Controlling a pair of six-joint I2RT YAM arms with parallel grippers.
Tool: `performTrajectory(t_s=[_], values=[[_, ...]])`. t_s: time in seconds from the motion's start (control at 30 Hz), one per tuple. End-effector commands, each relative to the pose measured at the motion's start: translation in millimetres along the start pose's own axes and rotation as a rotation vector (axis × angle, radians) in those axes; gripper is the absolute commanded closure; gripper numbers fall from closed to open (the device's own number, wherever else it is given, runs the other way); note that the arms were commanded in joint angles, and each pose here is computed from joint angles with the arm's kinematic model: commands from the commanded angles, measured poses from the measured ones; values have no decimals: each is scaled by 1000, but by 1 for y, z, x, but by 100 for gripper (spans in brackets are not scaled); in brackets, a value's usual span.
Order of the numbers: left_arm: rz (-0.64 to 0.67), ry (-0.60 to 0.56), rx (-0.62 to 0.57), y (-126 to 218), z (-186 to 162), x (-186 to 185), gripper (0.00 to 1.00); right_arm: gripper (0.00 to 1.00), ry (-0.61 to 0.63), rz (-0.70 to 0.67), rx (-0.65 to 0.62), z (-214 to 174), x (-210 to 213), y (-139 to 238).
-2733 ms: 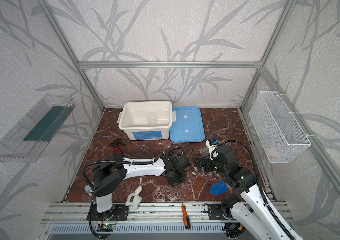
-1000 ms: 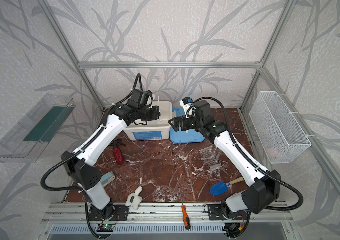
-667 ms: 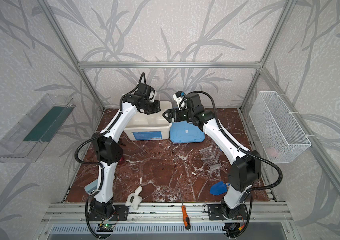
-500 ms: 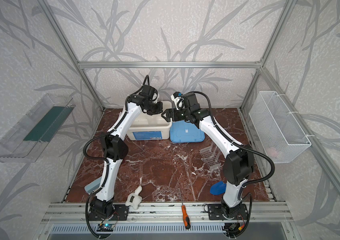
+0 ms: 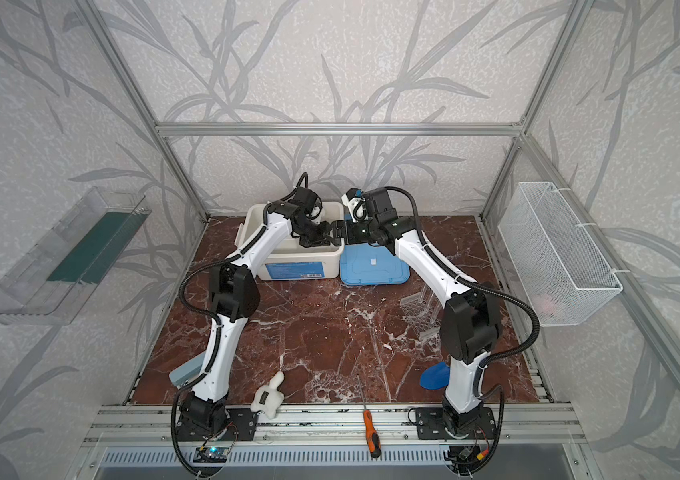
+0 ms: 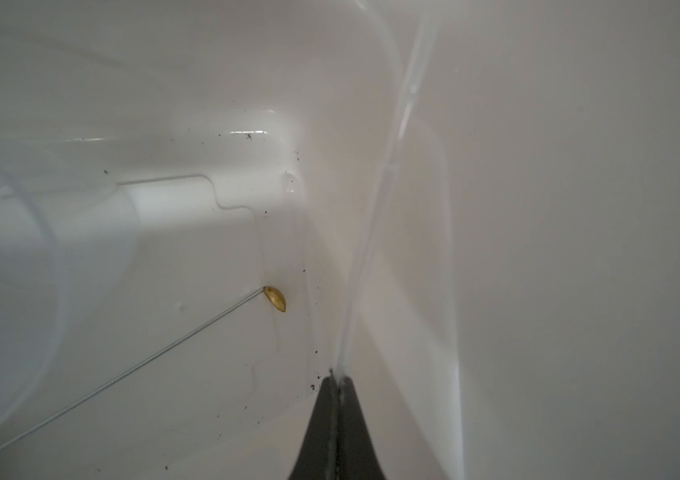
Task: Organize the chemistry lab equipment
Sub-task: 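Lower the pipette into the bin and open the left gripper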
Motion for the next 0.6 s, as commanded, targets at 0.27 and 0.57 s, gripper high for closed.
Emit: performTrajectory(t_s=[0.27,0.57], values=[[9,16,68,-42,-13,11,100,9,71,65,-26,12,13,13],[15,55,129,-72,-26,27,100,10,65,50,-13,8,9,8]])
Point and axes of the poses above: each gripper's point midway between its finger pads, its own y axis back along the fingers, its own x axis along the line the jaws close on, z = x × y, the point moved 2 cm from there along y, back along the fingers, and after that the axes turned 5 degrees about y, right-handed, at the moved point
